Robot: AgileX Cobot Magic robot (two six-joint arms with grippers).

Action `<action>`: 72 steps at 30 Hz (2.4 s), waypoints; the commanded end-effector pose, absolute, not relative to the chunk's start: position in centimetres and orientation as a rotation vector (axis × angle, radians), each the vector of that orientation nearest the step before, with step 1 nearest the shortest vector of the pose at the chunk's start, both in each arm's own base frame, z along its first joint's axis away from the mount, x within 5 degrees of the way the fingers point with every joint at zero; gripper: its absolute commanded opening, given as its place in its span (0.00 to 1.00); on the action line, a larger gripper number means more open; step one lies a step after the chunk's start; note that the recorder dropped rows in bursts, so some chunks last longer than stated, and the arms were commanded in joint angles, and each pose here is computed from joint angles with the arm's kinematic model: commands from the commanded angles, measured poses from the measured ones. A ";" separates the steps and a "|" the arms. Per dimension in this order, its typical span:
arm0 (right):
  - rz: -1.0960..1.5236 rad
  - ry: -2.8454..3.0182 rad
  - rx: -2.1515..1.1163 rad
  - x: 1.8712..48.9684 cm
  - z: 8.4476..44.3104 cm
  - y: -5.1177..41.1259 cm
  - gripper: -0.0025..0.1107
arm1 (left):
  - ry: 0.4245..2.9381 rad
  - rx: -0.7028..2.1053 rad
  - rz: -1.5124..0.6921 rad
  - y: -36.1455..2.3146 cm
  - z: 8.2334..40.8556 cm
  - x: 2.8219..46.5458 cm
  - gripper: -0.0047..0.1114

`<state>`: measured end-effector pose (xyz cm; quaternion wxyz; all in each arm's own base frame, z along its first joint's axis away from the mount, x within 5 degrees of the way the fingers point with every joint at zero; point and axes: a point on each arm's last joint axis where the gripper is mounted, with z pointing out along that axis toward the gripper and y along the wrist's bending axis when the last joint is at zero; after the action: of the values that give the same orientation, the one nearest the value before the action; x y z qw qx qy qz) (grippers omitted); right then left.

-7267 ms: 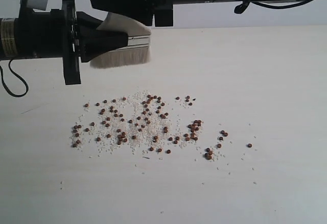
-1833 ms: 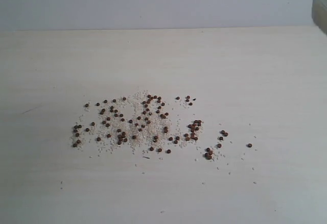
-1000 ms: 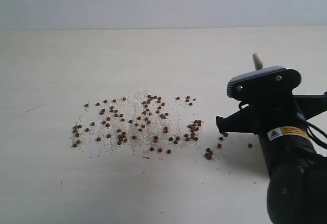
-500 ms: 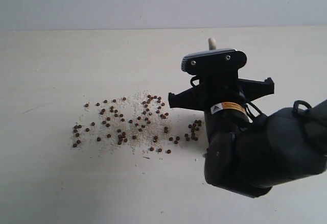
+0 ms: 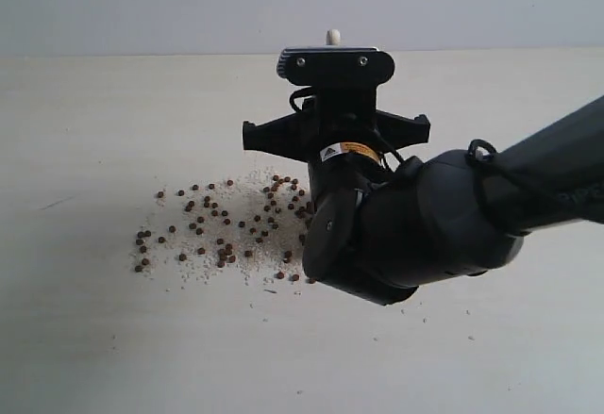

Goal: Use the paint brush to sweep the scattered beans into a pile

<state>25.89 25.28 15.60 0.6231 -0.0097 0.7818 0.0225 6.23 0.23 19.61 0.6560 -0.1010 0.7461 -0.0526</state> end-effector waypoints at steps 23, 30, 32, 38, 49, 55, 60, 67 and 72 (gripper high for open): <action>-0.283 1.586 -0.598 31.1 13.9 21.4 0.02 | 1.684 -0.238 -0.127 0.2 19.6 6.2 0.04; -0.081 1.617 -0.533 30.9 13.4 22.3 0.02 | 1.684 -0.238 -0.127 0.2 19.6 6.2 0.04; -0.042 1.623 -0.547 30.8 13.3 22.5 0.02 | 1.684 -0.238 -0.127 0.2 19.6 6.2 0.04; 0.129 1.661 -0.505 30.5 13.1 23.3 0.02 | 1.684 -0.238 -0.127 0.2 19.6 6.2 0.04; 0.341 1.621 -0.411 30.1 14.9 24.0 0.02 | 1.684 -0.238 -0.127 0.2 19.6 6.2 0.04; 0.207 1.575 -0.359 29.6 19.1 22.1 0.02 | 1.684 -0.238 -0.127 0.2 19.6 6.2 0.04; -0.099 1.702 -0.224 28.2 20.7 18.3 0.02 | 1.684 -0.238 -0.127 0.2 19.6 6.2 0.04; -0.625 1.851 -0.131 22.4 18.6 15.8 0.02 | 1.684 -0.238 -0.127 0.2 19.6 6.2 0.04; -0.557 1.981 -0.068 17.6 15.9 16.7 0.02 | 1.684 -0.238 -0.127 0.2 19.6 6.2 0.04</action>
<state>18.73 16.53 16.22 0.5137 -0.0525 0.8220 -0.2400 6.22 0.23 19.62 0.6563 -0.1011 0.7458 -0.0529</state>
